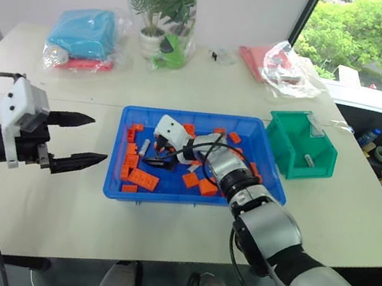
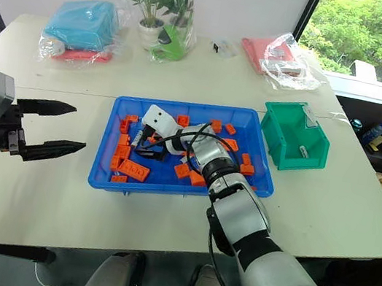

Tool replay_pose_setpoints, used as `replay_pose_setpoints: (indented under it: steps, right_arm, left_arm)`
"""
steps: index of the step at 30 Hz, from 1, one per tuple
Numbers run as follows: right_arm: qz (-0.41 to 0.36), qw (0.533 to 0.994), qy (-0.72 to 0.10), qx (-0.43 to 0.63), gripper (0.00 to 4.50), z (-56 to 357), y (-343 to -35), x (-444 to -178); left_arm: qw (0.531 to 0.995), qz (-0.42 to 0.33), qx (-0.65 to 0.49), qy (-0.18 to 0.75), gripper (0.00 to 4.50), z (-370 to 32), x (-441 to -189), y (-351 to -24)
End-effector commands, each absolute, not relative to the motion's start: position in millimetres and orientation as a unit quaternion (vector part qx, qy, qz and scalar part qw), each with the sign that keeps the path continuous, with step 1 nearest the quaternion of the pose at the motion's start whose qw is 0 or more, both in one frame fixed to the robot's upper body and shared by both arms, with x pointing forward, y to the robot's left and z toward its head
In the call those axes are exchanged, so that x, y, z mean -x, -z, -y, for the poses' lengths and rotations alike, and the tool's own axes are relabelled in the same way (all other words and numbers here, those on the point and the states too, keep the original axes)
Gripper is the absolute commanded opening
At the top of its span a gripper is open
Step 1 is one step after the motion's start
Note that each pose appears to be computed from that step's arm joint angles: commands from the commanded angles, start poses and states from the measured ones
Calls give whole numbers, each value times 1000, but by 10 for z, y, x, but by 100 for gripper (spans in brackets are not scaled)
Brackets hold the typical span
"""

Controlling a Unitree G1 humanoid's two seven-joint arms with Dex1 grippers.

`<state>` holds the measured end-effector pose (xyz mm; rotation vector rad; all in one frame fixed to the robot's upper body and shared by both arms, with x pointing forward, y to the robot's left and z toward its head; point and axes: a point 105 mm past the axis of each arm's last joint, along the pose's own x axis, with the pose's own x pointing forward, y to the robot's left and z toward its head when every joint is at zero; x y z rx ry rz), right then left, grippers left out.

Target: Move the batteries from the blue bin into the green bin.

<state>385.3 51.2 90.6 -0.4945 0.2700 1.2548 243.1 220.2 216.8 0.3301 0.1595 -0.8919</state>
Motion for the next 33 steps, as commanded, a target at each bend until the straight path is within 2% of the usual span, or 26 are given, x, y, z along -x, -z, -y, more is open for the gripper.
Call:
replay_pose_setpoints:
  steps: [1, 8, 11, 14, 23, 28, 33]
  right_arm:
    - [-115, 770, -583, 233, 448, -601, -975, -3845]
    - [-116, 775, -574, 236, 448, -630, -969, -3860]
    - [-112, 777, -572, 237, 365, -630, -981, -3869]
    - [-110, 779, -569, 239, 222, -622, -988, -3881]
    - [-82, 792, -556, 237, 224, -542, -1135, -3965]
    - [-17, 832, -530, 163, 224, -240, -1709, -4090]
    - [18, 888, -450, 88, 224, 527, -2215, -3942]
  left_arm:
    - [883, -61, -169, 435, 450, -2157, -2419, -2230]
    - [883, -57, -167, 435, 450, -2138, -2440, -2229]
    - [884, -55, -167, 434, 450, -2137, -2449, -2231]
    - [884, -52, -166, 433, 450, -2132, -2457, -2230]
    - [884, -47, -166, 434, 450, -2104, -2493, -2221]
    - [879, -29, -138, 456, 450, -1959, -2518, -2231]
    - [864, -21, -124, 487, 450, -1771, -2599, -2188]
